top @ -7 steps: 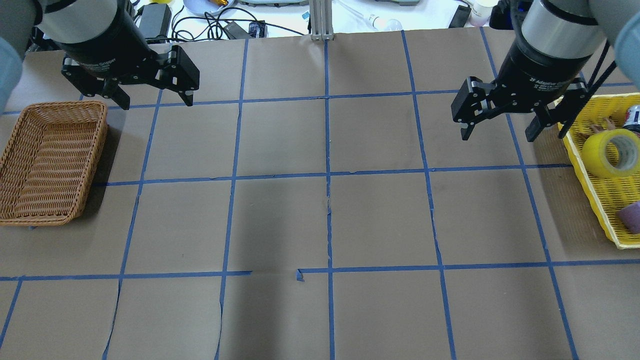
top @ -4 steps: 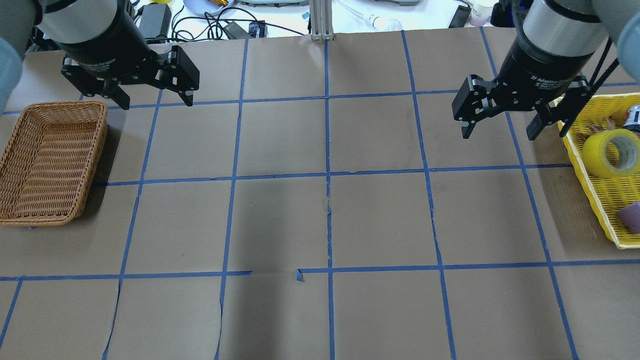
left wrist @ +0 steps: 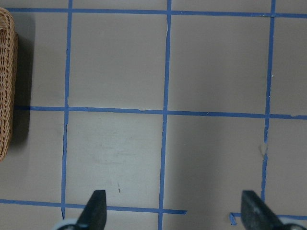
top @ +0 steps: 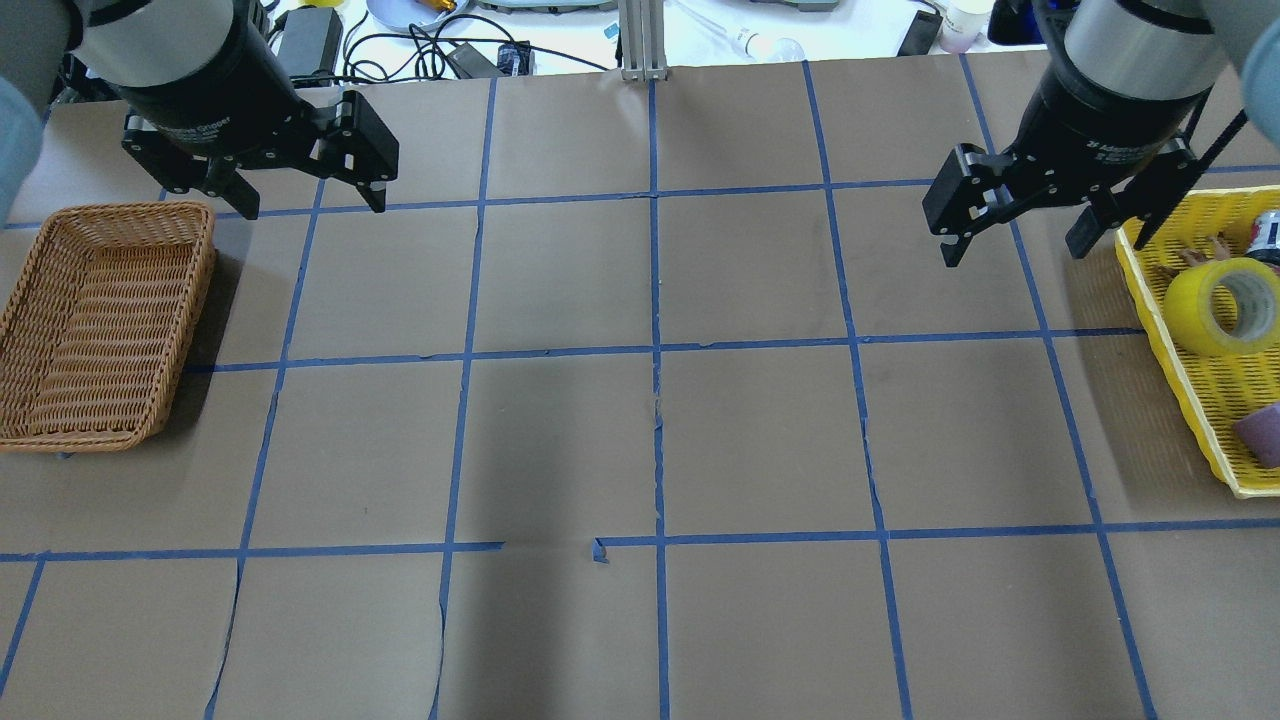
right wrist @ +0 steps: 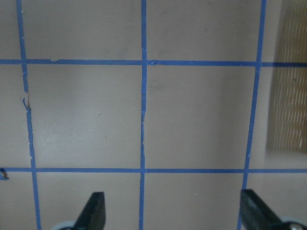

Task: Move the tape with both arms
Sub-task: 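Reach the right gripper down into the yellow crate toward the tape roll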

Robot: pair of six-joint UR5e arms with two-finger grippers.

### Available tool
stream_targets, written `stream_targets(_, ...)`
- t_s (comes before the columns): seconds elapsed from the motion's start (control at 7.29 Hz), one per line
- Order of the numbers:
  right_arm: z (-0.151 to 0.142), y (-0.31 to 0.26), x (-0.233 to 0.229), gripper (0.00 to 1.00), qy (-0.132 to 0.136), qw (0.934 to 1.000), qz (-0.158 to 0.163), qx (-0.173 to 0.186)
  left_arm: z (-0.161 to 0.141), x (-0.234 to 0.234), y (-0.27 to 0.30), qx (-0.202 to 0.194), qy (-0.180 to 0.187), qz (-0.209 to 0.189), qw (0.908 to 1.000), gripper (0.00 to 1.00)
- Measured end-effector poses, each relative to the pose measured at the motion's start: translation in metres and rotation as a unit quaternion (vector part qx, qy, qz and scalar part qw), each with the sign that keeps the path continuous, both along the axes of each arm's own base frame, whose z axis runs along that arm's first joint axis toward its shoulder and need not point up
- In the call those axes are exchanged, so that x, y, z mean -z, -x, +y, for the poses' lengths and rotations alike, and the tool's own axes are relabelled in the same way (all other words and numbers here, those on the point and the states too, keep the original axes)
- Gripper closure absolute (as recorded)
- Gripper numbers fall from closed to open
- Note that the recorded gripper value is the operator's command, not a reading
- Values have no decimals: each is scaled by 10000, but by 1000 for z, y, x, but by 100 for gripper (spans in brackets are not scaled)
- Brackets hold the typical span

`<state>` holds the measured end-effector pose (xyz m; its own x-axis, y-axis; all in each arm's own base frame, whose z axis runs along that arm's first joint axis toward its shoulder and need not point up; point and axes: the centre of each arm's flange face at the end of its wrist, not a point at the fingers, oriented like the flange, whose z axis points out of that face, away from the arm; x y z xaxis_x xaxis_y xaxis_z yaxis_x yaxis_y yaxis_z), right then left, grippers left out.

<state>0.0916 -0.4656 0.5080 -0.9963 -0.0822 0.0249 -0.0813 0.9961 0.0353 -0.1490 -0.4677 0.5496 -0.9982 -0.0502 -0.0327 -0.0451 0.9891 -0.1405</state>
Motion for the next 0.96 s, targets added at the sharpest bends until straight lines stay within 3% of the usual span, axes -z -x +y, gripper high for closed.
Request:
stream_targets(0.14, -8, 32, 2, 0, 6, 9984, -30, -573, 0, 0, 0, -10, 2, 3, 10000, 0)
stream_targets(0.27, -17, 76, 10, 0, -73, 9924, -104, -1223, 0, 0, 0, -11, 4, 3, 10000, 0)
stream_targets(0.55, -30, 180, 43, 0, -330, 9704, -380, -2361, 3, -2, 0, 10, 16, 4, 10000, 0)
stream_targets(0.69, -35, 239, 66, 0, -354, 9596, -527, -2740, 4, -1, 0, 22, 9, -1, 10000, 0)
stream_targets(0.82, -43, 296, 90, 0, -229, 9537, -475, -2961, 4, -1, 0, 31, 7, -6, 10000, 0)
stream_targets(0.96, -57, 348, 122, 0, -41, 9521, -213, -3050, 5, 0, 0, 38, 4, -9, 10000, 0)
